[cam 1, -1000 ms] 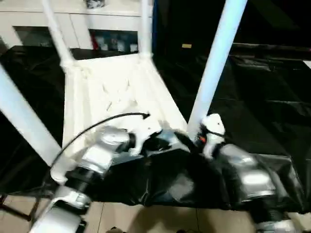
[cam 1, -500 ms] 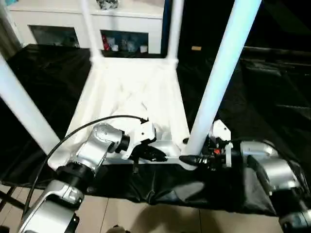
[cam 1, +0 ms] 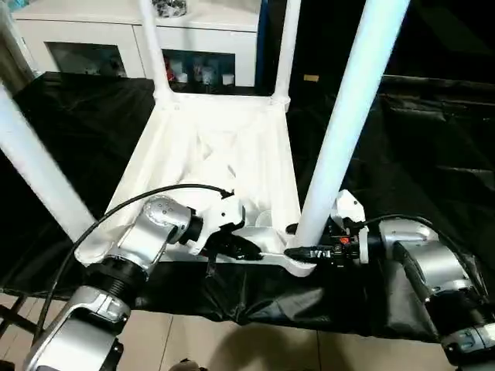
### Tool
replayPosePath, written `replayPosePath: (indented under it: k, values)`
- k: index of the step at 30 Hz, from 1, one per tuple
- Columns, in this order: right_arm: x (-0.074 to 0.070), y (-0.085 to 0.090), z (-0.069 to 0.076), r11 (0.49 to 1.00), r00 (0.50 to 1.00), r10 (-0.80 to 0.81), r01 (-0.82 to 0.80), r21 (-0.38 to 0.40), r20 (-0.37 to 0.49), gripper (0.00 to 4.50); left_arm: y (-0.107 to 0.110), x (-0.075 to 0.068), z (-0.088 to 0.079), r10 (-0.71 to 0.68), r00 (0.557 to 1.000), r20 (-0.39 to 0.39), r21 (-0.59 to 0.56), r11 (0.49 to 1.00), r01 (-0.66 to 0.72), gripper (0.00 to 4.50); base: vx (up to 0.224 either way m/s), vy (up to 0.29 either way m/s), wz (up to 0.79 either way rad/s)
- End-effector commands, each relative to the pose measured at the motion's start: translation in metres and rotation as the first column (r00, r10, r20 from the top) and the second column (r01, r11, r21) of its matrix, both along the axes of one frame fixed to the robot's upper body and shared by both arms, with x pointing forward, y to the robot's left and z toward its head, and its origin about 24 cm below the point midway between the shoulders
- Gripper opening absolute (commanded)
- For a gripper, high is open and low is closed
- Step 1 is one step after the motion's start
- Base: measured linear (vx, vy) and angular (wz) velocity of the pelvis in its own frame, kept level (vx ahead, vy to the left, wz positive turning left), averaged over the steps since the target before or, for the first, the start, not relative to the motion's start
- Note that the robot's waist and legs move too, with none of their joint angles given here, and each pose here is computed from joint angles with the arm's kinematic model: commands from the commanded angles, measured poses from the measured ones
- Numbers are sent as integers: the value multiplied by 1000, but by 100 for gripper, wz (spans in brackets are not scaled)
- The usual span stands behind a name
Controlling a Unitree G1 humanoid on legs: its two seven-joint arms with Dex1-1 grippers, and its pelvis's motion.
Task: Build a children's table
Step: Rotate leg to tighten
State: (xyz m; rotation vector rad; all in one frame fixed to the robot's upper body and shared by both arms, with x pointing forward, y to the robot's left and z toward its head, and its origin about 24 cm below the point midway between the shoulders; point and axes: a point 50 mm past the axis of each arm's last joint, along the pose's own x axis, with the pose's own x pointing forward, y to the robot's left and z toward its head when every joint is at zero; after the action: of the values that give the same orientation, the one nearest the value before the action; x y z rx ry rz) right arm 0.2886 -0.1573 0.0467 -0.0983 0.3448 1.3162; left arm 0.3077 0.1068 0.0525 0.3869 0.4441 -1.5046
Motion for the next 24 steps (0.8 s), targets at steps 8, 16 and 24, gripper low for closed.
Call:
replayPosePath:
  k: [8,16,24]
  values:
    - [-1,42,-38,884,886,-459,463,71,-60,205,-34,11,8,288,950,123,-98,956,-278,0,0,0,0]
    - [15,65,-41,657,658,-751,753,42,-56,257,-63,6,8,338,931,139,-119,939,-323,0,0,0,0]
    - [15,63,-27,714,717,-697,694,87,8,314,-60,-1,8,253,959,129,-114,964,-240,0,0,0,0]
